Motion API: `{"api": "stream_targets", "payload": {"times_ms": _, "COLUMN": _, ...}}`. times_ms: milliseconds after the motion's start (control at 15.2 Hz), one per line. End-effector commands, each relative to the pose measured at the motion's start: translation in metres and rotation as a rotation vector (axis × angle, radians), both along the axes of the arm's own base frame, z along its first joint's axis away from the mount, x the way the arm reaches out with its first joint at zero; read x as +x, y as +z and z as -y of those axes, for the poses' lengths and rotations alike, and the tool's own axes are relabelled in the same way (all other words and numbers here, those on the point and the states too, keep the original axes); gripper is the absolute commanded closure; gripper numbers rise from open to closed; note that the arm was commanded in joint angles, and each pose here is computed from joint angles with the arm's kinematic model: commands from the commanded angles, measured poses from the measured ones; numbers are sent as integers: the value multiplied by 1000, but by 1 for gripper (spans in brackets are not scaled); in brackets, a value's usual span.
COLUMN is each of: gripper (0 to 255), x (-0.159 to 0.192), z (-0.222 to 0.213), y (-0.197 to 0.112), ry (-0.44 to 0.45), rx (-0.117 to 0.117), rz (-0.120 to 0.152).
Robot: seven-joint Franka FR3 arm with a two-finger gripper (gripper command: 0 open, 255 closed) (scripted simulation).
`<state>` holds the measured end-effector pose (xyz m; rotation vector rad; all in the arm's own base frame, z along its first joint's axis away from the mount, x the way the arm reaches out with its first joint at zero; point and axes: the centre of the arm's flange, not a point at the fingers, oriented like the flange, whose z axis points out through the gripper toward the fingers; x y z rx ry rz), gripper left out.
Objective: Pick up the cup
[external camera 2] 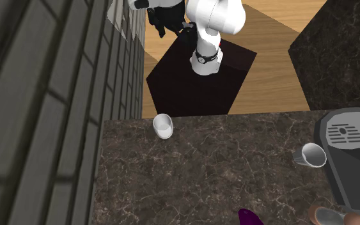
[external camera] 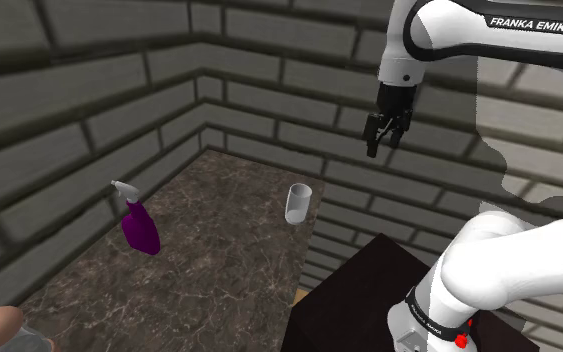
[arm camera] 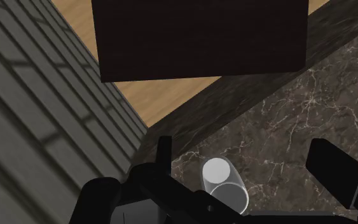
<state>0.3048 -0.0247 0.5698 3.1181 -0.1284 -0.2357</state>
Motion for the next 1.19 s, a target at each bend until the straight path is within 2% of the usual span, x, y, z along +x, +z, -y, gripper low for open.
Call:
{"api": "stream_targets", "payload": {"times_ms": 0, "gripper": 0, "x": 0, "z": 0, "y": 0, "ry": 0, "rx": 0, "rz": 0}}
{"api": "stream_targets", "payload": {"times_ms": 1122, "gripper": 0, "x": 114, "z": -50, "y": -172, "ry": 220, "rx": 33, "rz": 114}}
